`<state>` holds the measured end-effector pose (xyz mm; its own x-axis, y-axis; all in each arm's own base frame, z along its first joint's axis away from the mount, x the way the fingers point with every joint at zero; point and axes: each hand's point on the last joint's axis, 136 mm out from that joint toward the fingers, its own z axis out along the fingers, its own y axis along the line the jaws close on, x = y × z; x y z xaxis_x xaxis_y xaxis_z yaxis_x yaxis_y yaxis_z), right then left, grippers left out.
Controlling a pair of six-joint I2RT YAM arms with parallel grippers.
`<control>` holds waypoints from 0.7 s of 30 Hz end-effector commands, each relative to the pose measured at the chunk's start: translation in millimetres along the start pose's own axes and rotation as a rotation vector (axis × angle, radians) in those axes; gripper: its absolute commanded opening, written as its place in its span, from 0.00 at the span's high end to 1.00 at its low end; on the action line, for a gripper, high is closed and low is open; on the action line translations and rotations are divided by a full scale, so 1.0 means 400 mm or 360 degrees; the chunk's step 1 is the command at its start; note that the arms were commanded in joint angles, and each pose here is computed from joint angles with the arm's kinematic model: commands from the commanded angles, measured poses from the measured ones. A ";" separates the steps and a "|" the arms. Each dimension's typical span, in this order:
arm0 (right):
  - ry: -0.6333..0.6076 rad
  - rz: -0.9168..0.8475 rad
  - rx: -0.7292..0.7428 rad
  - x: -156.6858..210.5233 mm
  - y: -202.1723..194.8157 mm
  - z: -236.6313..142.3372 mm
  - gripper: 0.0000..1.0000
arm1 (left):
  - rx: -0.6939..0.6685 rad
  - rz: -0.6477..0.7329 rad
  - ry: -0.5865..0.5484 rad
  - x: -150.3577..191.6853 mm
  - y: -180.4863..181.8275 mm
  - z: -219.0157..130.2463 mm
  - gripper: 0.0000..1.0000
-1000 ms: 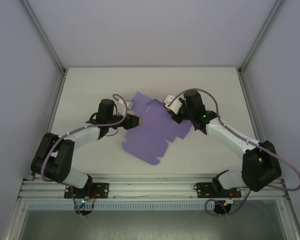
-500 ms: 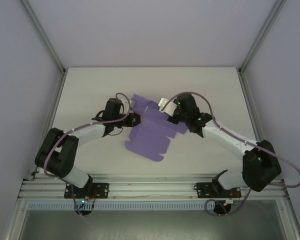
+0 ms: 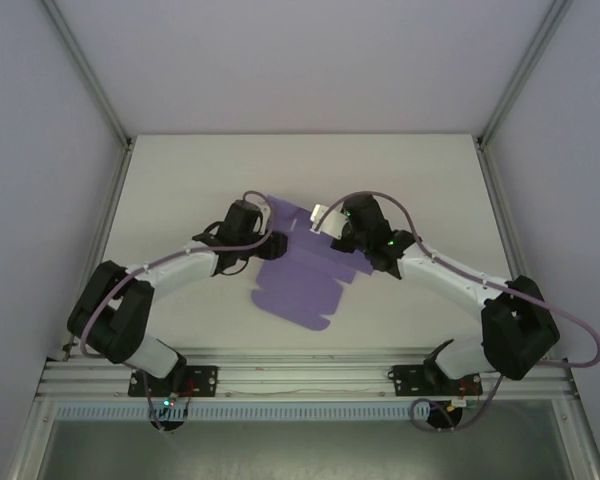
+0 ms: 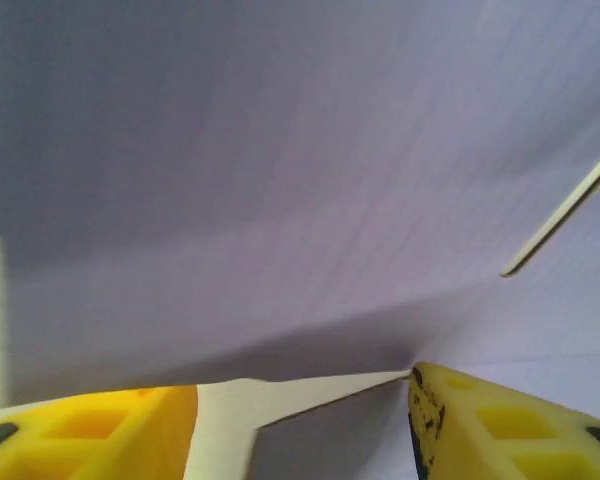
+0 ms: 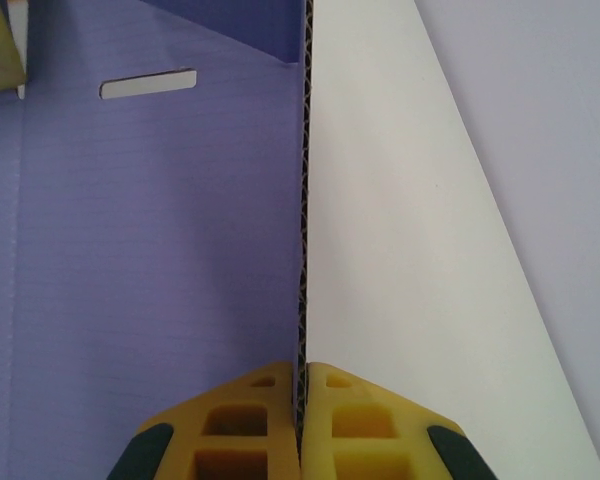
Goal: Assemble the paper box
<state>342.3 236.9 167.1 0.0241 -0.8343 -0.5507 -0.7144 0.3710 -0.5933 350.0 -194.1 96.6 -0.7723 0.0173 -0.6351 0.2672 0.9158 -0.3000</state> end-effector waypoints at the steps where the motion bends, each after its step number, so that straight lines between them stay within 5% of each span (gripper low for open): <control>1: -0.0050 0.0023 0.0014 -0.001 -0.006 -0.008 1.00 | -0.0246 -0.0048 -0.0117 -0.022 0.086 -0.051 0.26; 8: -0.0113 0.0043 0.0032 -0.018 -0.023 -0.029 1.00 | -0.0237 -0.0353 -0.0226 -0.014 0.214 -0.116 0.19; 14: -0.0197 0.0087 0.0030 -0.043 -0.031 -0.037 1.00 | 0.0116 -0.0267 -0.0071 0.026 0.120 -0.061 0.24; 21: -0.0250 0.0131 0.0012 -0.064 -0.032 -0.042 1.00 | 0.0371 -0.0110 -0.0157 0.003 0.013 -0.060 0.26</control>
<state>340.1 239.0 180.0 0.0507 -0.7811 -0.6223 -0.7223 0.4016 -0.5630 337.7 -158.0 90.9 -0.7851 -0.1144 -0.6087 0.2270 0.8612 -0.4547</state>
